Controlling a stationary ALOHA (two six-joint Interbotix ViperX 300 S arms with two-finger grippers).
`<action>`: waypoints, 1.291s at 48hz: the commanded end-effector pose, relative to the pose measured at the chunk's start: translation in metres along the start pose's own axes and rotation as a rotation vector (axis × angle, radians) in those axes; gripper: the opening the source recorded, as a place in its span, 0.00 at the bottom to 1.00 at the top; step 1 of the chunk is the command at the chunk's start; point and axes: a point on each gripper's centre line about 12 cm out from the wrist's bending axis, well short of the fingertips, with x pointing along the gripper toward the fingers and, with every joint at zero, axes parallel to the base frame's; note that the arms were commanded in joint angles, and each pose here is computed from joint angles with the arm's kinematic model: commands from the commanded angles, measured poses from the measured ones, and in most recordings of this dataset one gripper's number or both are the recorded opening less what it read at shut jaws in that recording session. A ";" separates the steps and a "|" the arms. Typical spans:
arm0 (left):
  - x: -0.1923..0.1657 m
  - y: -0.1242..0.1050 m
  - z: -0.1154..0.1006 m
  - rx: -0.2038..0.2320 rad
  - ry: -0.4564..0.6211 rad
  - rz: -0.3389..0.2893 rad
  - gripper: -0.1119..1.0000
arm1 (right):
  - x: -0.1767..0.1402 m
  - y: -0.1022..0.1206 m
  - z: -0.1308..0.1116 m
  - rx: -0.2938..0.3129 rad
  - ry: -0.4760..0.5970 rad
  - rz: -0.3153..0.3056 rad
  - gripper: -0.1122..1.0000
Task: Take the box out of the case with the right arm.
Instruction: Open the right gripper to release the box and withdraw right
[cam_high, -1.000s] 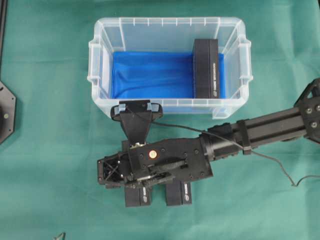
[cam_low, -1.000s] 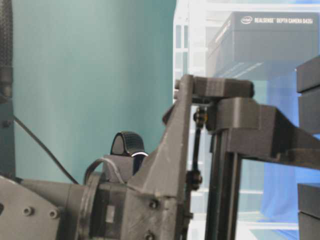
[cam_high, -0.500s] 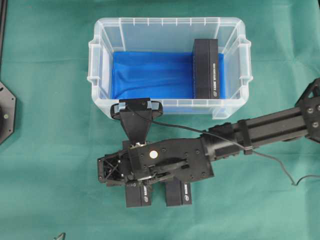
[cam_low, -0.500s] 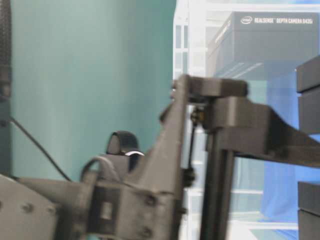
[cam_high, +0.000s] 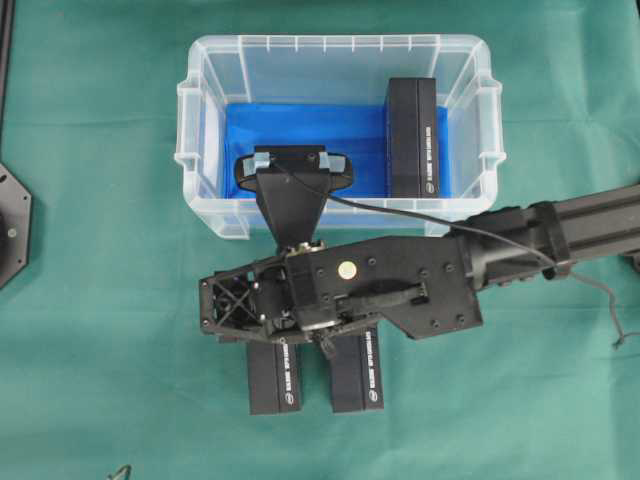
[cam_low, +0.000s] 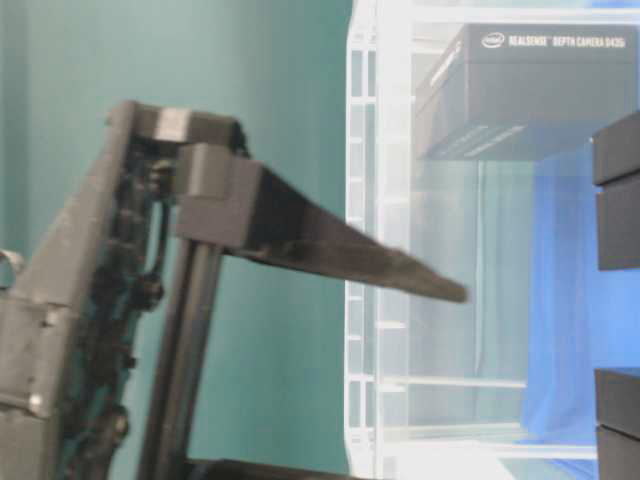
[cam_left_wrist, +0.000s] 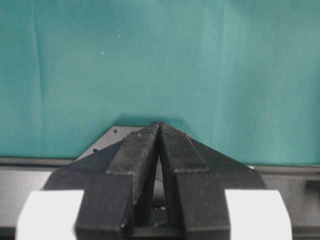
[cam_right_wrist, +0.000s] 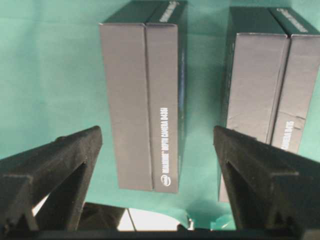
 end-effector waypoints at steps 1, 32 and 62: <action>-0.002 0.000 0.004 0.000 -0.007 0.002 0.10 | -0.034 0.001 0.003 0.003 0.017 0.069 0.89; 0.002 -0.001 0.006 -0.001 0.010 0.003 0.10 | -0.055 -0.059 0.005 -0.035 -0.020 -0.048 0.87; 0.005 0.000 0.003 0.007 0.022 0.006 0.10 | -0.091 -0.231 0.026 0.010 -0.008 -0.073 0.87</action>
